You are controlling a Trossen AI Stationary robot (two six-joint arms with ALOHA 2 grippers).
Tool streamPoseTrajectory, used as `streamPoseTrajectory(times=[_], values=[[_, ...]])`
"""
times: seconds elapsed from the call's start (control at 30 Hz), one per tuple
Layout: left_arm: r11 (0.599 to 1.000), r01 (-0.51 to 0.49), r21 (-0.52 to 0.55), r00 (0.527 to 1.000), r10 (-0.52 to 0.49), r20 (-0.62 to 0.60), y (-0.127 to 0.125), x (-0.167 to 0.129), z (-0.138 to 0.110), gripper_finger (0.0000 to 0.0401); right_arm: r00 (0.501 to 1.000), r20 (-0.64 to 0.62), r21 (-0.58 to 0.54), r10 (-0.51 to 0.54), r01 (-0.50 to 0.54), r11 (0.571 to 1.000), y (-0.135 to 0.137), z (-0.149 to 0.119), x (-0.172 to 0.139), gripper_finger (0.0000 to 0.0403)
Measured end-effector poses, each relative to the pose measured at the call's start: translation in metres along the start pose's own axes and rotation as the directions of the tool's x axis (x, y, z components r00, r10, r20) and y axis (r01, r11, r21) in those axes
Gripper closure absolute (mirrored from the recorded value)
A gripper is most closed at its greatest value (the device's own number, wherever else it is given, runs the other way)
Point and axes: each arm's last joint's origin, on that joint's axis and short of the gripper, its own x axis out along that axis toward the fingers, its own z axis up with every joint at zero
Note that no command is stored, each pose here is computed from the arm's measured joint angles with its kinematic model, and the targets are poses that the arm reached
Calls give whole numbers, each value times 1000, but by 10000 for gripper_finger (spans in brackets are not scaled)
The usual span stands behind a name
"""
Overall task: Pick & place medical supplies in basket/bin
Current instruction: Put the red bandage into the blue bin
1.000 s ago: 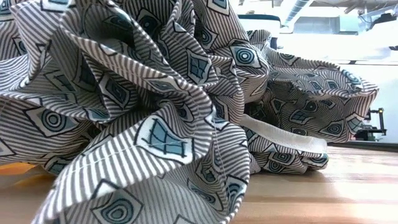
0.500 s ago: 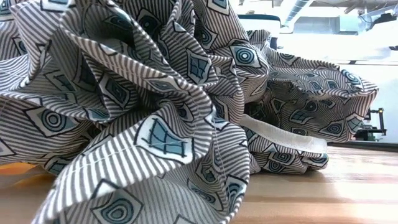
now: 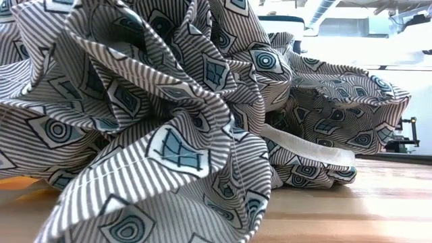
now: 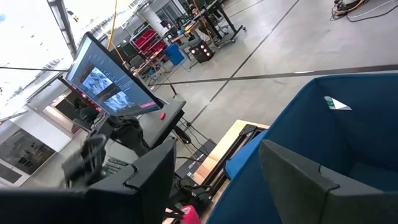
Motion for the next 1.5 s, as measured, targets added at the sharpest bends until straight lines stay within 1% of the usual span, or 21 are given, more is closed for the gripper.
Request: streamPoseTrajectory(times=[0.1,0.27,0.43,0.53,0.63,0.8,1.07,1.27,1.37,1.5], values=[[997,-71,40,997,73,-39,-10,13,2,398,1000,0,0,0,0,1000,0,0,0,175],[992,-105,75,992,110,-67,-21,24,4,398,1000,0,0,0,0,1000,0,0,0,175],[992,-107,68,992,111,-62,-22,26,4,395,1000,0,0,0,0,1000,0,0,0,175],[994,-98,54,993,101,-55,-23,32,-1,392,1000,-1,-1,-1,1,1000,0,0,0,175],[997,-76,24,994,78,-81,-23,37,-7,391,1000,-4,-3,-2,2,1000,0,0,0,175],[997,-80,-8,992,79,-98,-24,43,-12,391,1000,-4,-3,-1,1,1000,0,-1,0,175],[991,-134,-1,989,133,-60,-24,51,-17,394,1000,-6,-4,-3,3,1000,0,-1,0,175],[991,-133,-24,991,132,-40,-27,59,-21,395,1000,-10,-6,-6,6,1000,-1,-1,0,175],[989,-148,-27,988,147,-49,-27,65,-27,395,1000,-11,-7,-8,8,1000,-1,-1,0,175],[989,-145,-32,989,144,-45,-28,73,-32,395,1000,-12,-13,-17,17,1000,-1,-2,0,175]])
